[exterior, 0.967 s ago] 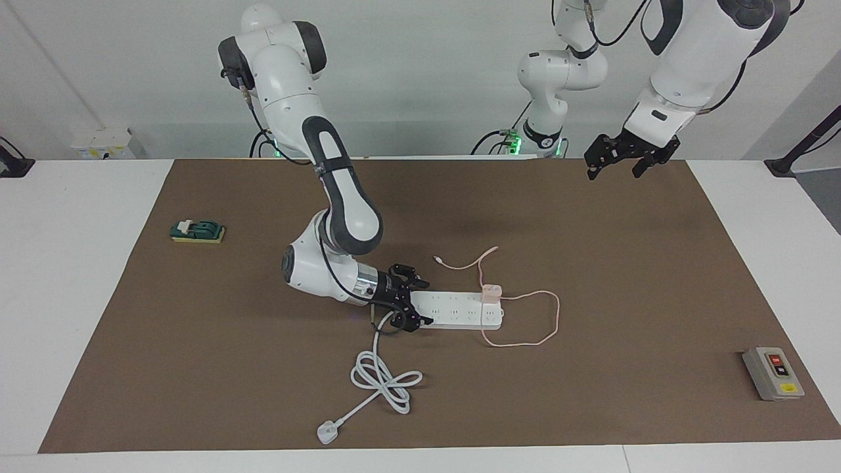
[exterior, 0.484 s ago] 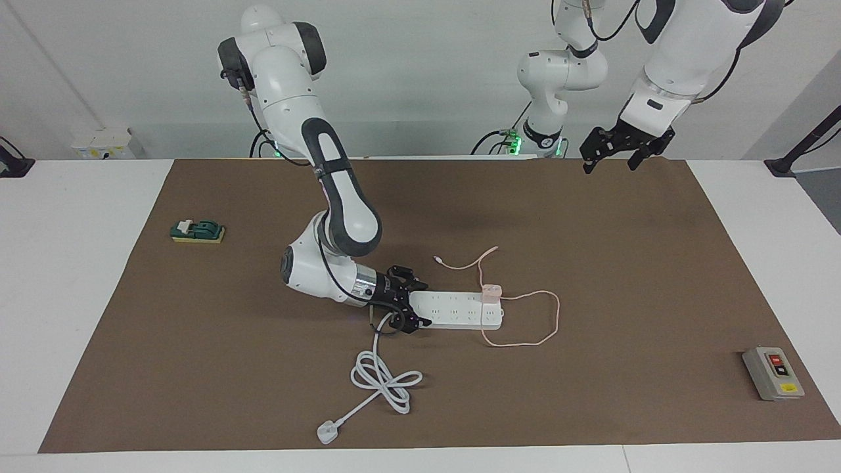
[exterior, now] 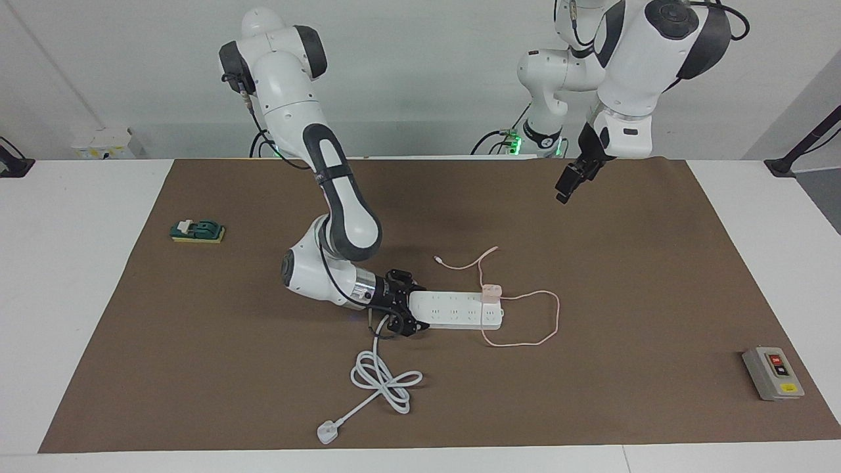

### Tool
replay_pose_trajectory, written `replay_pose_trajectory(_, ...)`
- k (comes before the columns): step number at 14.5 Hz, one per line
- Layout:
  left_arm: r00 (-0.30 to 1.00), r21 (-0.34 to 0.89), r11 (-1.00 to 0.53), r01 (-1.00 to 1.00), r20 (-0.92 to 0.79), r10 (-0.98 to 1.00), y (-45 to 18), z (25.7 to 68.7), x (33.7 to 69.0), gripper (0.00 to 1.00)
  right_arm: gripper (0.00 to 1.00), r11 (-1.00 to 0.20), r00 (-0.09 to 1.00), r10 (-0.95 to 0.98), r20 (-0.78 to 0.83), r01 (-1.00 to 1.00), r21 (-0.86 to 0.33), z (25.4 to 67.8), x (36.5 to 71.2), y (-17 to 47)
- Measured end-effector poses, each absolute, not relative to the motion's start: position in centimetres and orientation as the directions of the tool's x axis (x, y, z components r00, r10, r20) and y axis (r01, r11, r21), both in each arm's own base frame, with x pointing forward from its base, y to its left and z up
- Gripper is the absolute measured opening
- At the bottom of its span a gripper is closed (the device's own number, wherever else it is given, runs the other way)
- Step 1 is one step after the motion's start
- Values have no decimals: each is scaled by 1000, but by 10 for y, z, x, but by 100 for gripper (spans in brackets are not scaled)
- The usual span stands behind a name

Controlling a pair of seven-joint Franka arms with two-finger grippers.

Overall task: Unplug charger and place it aside
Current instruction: 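Reach the left gripper to the pink charger in the strip, then grasp the pink charger with the left gripper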

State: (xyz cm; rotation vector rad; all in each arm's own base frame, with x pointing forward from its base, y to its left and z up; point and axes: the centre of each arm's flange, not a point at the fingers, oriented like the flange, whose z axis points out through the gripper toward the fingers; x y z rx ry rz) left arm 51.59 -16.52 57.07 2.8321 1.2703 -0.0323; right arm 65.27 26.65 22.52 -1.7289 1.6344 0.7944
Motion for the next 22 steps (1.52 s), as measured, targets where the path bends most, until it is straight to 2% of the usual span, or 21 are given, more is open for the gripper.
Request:
replay_pose_trajectory(1,570,17,-570,821,-39,821,-169,563,516,100,94,-34,49,-625,-779,-999,-35,226,653,266)
replay_pose_trajectory(5,182,-16,-183,983,-44,982,-185,515,536,100,94,-32,51,-628,-777,-999,-40,226,652,266)
replay_pose_trajectory(8,1,-37,-3,999,-45,999,-208,459,559,100,94,-32,53,-628,-776,-999,-43,226,652,266)
replay_pose_trajectory(13,-62,-53,59,997,-53,997,-245,420,593,100,94,-32,56,-630,-775,-998,-46,226,652,266)
replay_pose_trajectory(16,-29,-38,27,999,-35,999,-280,395,605,100,94,-32,56,-630,-775,-998,-46,226,652,266)
replay_pose_trajectory(22,66,28,-65,997,-29,997,-296,386,610,100,94,-32,56,-630,-774,-998,-47,226,652,266)
